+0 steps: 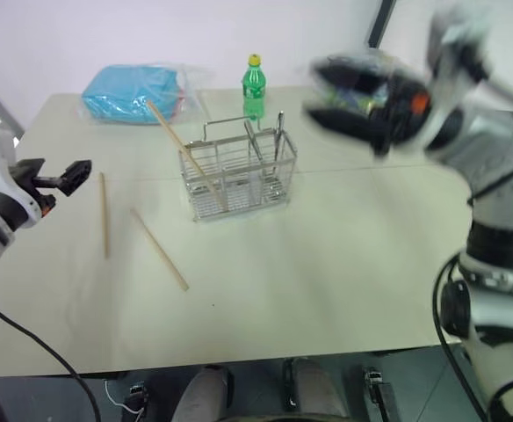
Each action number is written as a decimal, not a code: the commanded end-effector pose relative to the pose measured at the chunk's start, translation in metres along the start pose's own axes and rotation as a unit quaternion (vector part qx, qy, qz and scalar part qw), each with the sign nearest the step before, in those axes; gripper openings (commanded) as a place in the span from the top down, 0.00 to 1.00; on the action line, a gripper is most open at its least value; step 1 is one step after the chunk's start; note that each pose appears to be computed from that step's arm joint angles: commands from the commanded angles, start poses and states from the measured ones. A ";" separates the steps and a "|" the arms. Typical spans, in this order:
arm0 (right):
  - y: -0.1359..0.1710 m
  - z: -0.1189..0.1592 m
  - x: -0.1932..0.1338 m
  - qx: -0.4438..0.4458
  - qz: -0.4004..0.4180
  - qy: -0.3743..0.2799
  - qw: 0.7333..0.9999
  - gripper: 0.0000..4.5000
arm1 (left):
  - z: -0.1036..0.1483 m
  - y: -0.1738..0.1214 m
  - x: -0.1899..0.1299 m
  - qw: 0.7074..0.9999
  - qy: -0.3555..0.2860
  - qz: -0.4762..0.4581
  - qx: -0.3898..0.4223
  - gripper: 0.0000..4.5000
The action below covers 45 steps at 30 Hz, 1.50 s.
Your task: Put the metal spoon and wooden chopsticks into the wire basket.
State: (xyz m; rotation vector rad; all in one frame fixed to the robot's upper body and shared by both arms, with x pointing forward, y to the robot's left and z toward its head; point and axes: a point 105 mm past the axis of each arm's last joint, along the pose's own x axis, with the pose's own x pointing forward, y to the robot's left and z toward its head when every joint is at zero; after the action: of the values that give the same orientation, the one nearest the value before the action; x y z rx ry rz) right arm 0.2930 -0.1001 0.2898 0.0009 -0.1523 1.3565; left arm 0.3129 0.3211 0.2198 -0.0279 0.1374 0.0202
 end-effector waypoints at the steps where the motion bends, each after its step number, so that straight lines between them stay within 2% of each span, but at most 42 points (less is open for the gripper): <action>1: 0.026 -0.024 -0.003 -0.018 0.015 0.064 0.998 0.02 | -0.014 0.013 0.020 0.998 0.034 0.046 -0.019 0.00; 4: 0.036 -0.049 -0.008 -0.006 -0.001 0.104 0.995 0.02 | -0.031 0.022 0.043 0.993 0.069 0.081 -0.049 0.00; 12: 0.034 -0.065 -0.017 0.012 -0.059 0.108 0.992 0.02 | -0.052 0.021 0.086 0.984 0.126 0.101 -0.070 0.00; 21: 0.033 -0.071 -0.027 0.019 -0.105 0.103 0.989 0.02 | -0.075 0.019 0.107 0.972 0.188 0.112 -0.089 0.00; 29: 0.028 -0.074 -0.033 0.018 -0.132 0.105 0.986 0.02 | -0.098 0.021 0.107 0.958 0.230 0.138 -0.098 0.00; 33: 0.027 -0.076 -0.035 0.016 -0.137 0.109 0.984 0.00 | -0.101 0.023 0.106 0.954 0.235 0.149 -0.109 0.28; 39: 0.026 -0.076 -0.036 0.015 -0.142 0.108 0.984 0.00 | -0.101 0.027 0.105 0.952 0.231 0.162 -0.118 0.97; 42: 0.025 -0.076 -0.037 0.015 -0.144 0.108 0.984 0.00 | -0.096 0.029 0.106 0.954 0.217 0.168 -0.123 0.99; 45: 0.023 -0.076 -0.038 0.015 -0.145 0.109 0.983 0.00 | -0.077 0.030 0.112 0.963 0.173 0.169 -0.116 0.99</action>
State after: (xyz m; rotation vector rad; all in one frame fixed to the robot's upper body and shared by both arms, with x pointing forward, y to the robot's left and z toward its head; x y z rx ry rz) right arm 0.2714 -0.1216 0.1977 -0.0750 0.0991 1.0680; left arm 0.4061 0.3463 0.1071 -0.2529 0.5706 0.3647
